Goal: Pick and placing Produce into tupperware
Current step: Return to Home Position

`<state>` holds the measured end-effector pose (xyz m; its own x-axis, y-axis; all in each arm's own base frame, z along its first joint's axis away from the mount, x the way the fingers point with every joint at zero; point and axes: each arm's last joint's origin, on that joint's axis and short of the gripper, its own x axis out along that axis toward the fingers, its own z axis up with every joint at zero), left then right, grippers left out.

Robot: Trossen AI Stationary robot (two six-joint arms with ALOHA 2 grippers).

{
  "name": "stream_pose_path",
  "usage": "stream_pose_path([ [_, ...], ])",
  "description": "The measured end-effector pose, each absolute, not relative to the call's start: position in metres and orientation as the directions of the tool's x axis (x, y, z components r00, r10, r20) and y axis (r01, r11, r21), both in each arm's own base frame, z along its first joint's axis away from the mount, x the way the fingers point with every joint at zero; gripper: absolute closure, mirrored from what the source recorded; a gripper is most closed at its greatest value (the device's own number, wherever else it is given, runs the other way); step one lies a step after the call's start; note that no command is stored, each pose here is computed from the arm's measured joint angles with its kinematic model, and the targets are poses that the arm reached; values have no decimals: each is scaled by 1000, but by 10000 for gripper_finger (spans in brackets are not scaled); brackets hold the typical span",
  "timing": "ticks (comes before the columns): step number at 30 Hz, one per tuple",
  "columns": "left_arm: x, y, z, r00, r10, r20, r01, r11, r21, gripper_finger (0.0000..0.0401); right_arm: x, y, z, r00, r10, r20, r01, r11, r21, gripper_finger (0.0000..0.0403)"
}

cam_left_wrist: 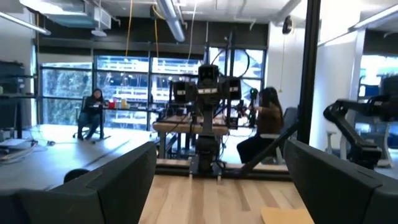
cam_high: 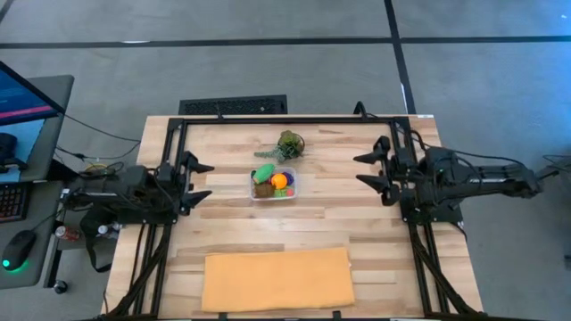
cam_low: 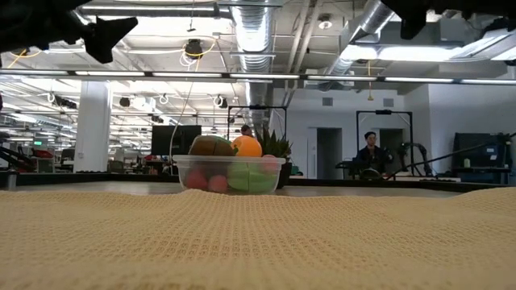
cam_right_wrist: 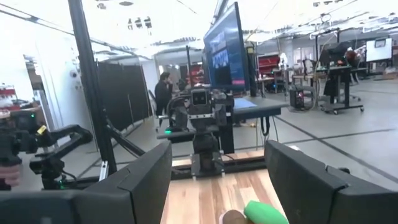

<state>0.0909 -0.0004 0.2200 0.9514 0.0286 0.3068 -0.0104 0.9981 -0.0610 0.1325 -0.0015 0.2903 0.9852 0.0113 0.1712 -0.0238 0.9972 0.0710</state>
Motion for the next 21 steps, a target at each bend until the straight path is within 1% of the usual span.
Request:
stream_pose_path([
  [6,89,0,206,941,29,337,-7,998,-67,58,125,-1,276,980,10,197,-27,996,83,154],
  [12,93,0,196,952,29,303,6,993,-114,58,120,1,259,982,25,189,-43,995,91,154],
  [16,94,0,192,964,30,266,1,993,-117,58,118,2,244,983,38,178,-60,991,117,154],
  [21,95,1,186,975,92,202,-65,988,-136,58,115,3,222,986,48,159,-75,982,172,154],
])
